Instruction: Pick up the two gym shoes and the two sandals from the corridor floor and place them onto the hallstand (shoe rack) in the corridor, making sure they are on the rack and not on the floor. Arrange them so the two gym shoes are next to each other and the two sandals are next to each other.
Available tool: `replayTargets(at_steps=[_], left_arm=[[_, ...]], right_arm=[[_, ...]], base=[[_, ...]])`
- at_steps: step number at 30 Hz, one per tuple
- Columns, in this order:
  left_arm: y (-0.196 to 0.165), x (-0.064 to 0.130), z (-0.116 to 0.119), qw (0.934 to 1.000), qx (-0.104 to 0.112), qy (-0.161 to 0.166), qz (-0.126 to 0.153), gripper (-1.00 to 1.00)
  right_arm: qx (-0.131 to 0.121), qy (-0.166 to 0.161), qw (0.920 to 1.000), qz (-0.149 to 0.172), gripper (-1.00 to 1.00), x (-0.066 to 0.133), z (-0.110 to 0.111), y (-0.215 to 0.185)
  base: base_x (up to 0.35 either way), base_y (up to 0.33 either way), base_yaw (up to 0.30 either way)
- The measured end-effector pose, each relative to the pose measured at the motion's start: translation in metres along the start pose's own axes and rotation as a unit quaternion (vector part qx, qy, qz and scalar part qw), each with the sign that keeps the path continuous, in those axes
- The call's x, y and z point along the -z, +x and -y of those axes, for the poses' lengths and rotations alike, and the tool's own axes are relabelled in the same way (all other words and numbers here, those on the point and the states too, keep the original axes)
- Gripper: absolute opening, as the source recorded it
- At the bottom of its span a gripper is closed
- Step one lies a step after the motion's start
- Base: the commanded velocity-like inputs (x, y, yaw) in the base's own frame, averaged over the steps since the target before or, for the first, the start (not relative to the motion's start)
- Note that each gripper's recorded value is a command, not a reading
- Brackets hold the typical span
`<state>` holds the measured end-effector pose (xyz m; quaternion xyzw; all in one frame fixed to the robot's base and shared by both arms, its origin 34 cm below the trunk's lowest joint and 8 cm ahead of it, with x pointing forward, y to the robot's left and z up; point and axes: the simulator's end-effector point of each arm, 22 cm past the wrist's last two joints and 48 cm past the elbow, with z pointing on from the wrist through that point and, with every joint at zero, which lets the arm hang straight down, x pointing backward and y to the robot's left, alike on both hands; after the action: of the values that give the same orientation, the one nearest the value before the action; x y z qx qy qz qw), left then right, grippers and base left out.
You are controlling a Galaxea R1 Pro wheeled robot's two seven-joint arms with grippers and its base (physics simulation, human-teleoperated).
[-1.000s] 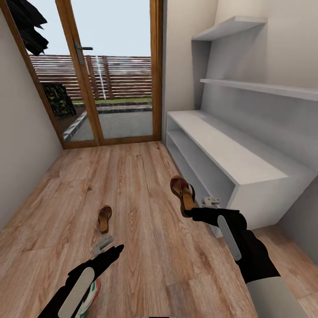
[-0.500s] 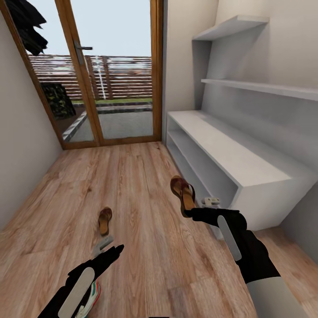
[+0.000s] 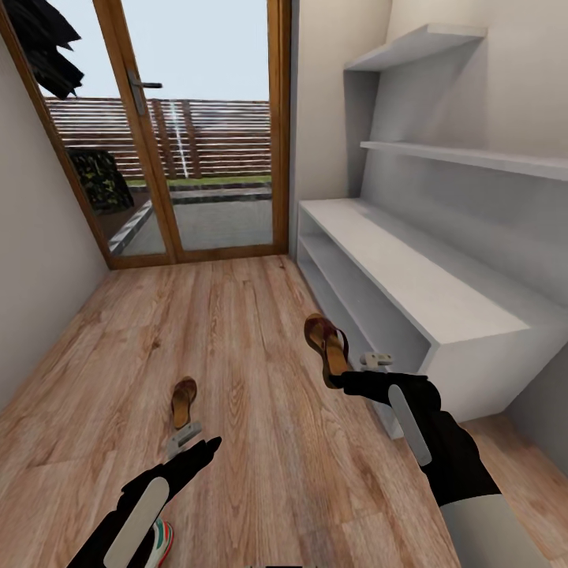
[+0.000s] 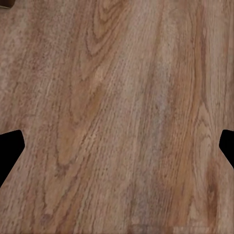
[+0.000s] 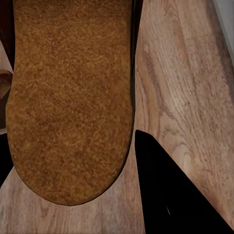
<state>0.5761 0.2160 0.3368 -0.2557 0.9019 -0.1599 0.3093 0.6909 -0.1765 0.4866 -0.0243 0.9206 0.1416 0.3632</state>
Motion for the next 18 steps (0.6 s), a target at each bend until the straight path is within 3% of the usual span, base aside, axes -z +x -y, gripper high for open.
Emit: replayTargets(at_steps=[18], left_arm=[[0.0005, 0.0001, -0.0006, 1.0, 0.0, -0.001, 0.0, 1.0]], right_arm=[[0.003, -0.001, 1.0, 0.004, -1.0, 0.0, -0.0014, -0.0012]], base=[[0.002, 0.0, -0.026]])
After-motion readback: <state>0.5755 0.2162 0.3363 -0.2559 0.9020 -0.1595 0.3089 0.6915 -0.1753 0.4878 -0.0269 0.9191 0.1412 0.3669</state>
